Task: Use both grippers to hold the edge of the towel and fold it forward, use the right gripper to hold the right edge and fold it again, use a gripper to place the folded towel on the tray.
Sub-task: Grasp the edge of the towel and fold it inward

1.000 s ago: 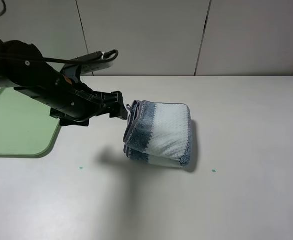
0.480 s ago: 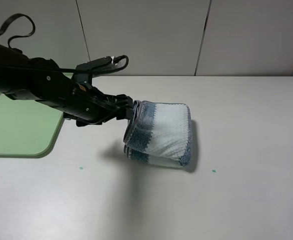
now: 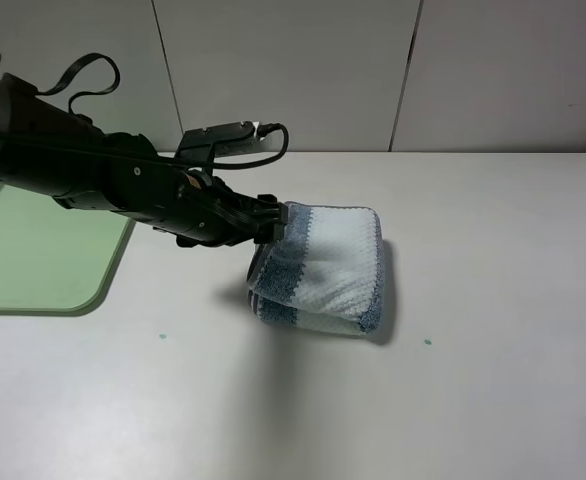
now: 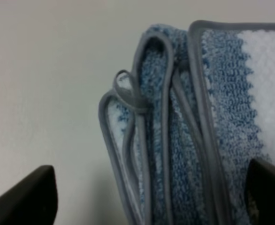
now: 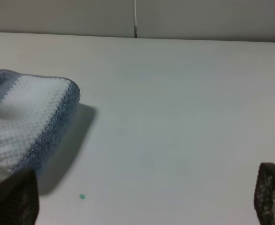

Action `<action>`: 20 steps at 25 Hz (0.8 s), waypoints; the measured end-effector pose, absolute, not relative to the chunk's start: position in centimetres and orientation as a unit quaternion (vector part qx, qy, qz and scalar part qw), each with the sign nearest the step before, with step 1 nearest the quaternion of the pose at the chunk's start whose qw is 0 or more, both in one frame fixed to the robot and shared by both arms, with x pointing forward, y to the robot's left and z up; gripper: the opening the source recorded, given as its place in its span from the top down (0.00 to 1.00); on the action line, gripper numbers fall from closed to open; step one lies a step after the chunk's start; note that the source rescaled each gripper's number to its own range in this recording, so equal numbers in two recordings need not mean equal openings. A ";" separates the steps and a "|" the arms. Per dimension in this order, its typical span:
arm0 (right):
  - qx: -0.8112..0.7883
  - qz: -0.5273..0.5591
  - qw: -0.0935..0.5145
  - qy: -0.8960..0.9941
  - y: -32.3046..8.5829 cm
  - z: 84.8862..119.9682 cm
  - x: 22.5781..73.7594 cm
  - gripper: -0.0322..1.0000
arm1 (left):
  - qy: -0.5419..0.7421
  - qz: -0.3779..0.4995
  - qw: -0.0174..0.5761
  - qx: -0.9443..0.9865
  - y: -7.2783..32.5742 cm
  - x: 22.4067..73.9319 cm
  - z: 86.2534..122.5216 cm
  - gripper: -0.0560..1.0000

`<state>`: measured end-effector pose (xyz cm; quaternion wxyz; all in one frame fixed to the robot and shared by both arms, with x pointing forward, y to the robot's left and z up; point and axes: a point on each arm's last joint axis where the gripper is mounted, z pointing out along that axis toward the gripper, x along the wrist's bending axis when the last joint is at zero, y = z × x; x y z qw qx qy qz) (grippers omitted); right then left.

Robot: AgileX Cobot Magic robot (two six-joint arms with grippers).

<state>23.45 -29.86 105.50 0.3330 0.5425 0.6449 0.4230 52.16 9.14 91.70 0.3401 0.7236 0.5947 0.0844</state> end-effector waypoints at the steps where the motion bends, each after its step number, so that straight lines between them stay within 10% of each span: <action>1: 0.543 0.423 0.333 0.645 -29.9 105.5 23.4 0.00 | 0.593 0.085 0.341 0.725 9.0 52.1 91.7 0.17; 6: 0.543 0.423 0.333 0.645 -29.9 105.5 23.4 0.00 | 0.587 0.085 0.342 0.729 8.4 52.0 91.3 0.02; 20: 0.543 0.423 0.333 0.645 -29.9 105.5 23.4 0.00 | 0.595 0.073 0.320 0.734 8.2 51.7 89.8 0.00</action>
